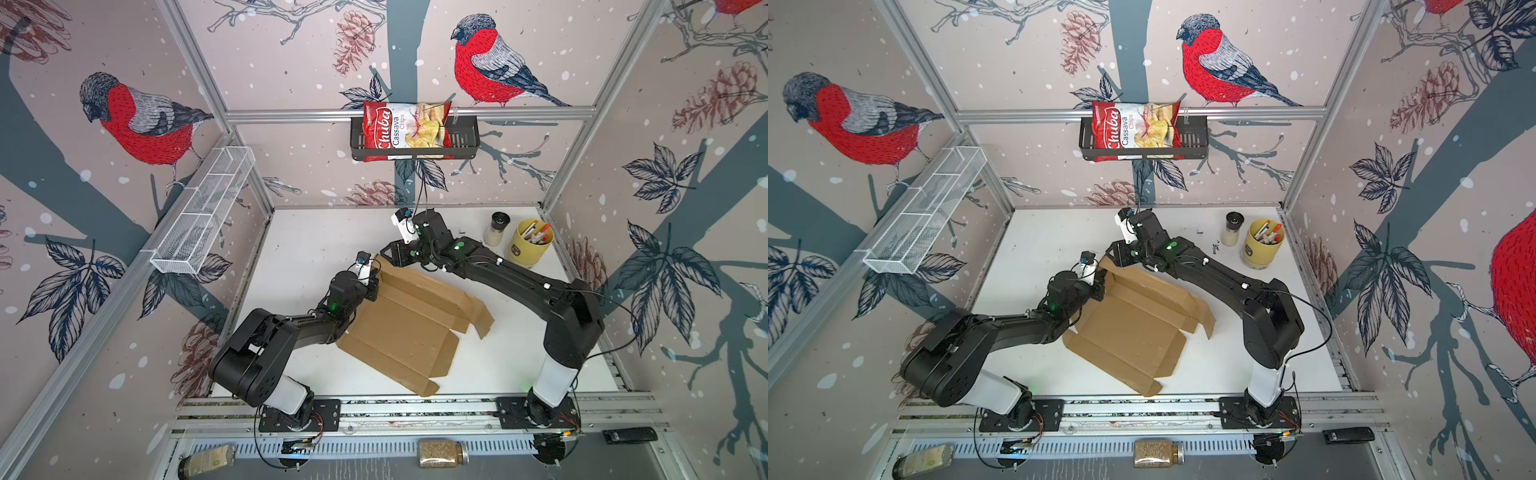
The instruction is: Fold the paper box
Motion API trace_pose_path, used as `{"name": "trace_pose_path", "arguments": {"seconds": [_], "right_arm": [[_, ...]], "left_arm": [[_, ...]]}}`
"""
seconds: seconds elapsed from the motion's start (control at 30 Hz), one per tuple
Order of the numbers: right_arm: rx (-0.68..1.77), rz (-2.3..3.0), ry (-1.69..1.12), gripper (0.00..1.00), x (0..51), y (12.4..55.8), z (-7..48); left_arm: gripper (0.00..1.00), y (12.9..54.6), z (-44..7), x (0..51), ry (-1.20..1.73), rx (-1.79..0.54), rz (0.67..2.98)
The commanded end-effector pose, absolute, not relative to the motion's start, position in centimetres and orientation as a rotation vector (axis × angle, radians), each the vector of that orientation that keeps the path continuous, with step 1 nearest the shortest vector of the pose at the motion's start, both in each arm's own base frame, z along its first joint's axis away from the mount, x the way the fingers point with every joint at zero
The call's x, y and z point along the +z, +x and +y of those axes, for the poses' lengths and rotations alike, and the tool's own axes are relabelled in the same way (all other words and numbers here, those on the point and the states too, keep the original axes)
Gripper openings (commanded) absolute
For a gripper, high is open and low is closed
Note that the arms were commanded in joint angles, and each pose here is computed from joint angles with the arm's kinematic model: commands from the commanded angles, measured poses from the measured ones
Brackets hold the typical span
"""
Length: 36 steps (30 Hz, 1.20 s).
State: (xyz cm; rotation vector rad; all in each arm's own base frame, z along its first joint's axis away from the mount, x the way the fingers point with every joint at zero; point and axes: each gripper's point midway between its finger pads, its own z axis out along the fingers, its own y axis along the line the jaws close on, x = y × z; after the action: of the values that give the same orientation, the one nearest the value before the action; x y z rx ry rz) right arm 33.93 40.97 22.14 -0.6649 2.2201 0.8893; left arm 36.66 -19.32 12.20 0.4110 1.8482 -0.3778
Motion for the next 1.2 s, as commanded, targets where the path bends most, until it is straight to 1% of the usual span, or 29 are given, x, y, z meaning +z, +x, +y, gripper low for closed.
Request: {"name": "trace_pose_path", "arguments": {"seconds": [0.0, 0.23, 0.43, 0.53, 0.77, 0.97, 1.17], "right_arm": [[0.878, 2.264, -0.679, 0.50, 21.2, 33.9, 41.2], [0.809, 2.325, -0.704, 0.49, 18.6, 34.6, 41.6], [0.691, 2.401, -0.737, 0.46, 15.4, 34.9, 41.3], [0.691, 2.386, -0.747, 0.46, 16.0, 35.0, 41.5], [0.727, 2.344, -0.752, 0.46, 18.2, 35.0, 41.8], [0.744, 2.317, -0.713, 0.46, 20.1, 35.7, 40.5], [0.707, 2.293, -0.686, 0.47, 21.4, 36.2, 39.1]], "left_arm": [[0.10, 37.0, -19.5, 13.0, 0.407, -0.372, 1.813], [0.11, 37.2, -19.7, 12.5, 0.414, -0.373, 1.823], [0.17, 37.3, -19.7, 12.0, 0.417, -0.373, 1.835], [0.17, 37.3, -19.7, 11.7, 0.418, -0.370, 1.843], [0.13, 37.7, -19.7, 11.9, 0.418, -0.353, 1.840], [0.09, 38.0, -19.2, 11.6, 0.385, -0.325, 1.855], [0.05, 38.2, -18.1, 11.3, 0.341, -0.268, 1.874]]}}
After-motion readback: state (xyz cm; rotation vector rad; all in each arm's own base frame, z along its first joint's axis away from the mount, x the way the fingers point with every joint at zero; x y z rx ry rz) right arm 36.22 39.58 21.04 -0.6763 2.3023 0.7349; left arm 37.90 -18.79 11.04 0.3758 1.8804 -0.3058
